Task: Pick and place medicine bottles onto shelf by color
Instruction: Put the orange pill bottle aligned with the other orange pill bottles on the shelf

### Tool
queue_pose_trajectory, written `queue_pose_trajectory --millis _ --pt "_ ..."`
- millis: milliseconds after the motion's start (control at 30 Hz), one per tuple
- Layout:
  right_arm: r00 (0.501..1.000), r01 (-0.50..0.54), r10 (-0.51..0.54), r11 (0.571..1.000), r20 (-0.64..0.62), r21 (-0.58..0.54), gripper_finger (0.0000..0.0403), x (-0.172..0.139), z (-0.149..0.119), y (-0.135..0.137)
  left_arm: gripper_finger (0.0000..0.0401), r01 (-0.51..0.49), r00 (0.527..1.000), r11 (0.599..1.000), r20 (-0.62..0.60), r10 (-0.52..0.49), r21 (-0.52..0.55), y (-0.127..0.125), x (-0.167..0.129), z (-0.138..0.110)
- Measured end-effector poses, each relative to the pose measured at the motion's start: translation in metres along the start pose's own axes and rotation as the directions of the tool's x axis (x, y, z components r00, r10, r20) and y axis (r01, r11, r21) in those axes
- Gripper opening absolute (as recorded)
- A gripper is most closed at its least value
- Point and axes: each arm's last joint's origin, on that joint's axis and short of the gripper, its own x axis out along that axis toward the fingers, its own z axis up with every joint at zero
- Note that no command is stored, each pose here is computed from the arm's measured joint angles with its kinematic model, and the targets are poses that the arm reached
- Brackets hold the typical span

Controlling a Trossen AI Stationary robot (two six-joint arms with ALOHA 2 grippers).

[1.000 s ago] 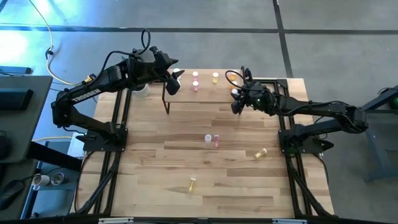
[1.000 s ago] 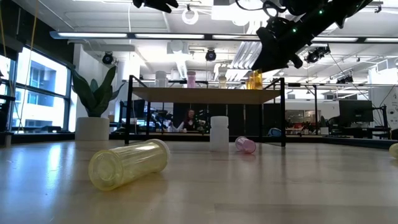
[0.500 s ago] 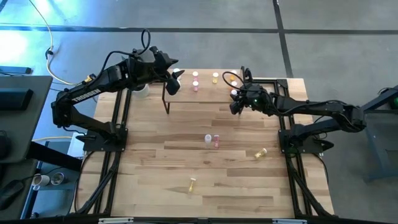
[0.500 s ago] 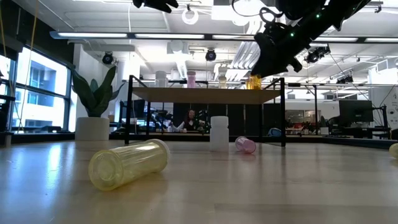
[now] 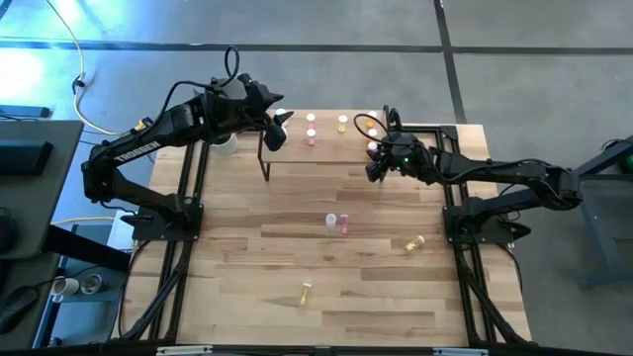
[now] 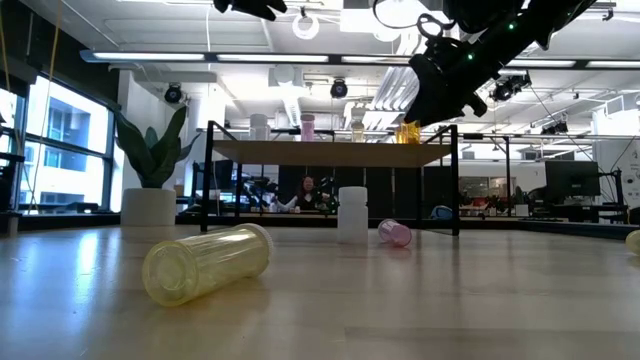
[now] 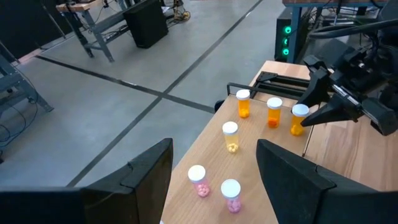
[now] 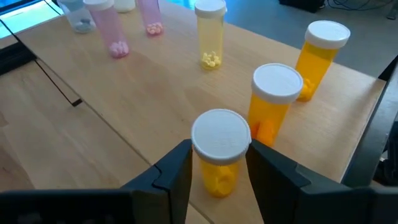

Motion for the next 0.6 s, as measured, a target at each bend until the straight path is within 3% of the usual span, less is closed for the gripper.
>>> queue_pose_trajectory --millis 233,600 --pt "1.0 -0.002 0.002 1.0 0.001 0.003 0.0178 -0.0004 0.0002 0.0 0.022 0.0 1.0 0.999 0.0 0.0 0.034 0.0 0.0001 0.0" --pt "0.999 -0.037 0.038 0.998 -0.021 0.049 0.0184 -0.0005 -0.0012 0.0009 0.022 -0.001 1.0 0.999 0.0 0.001 0.034 0.0 0.0001 0.0"
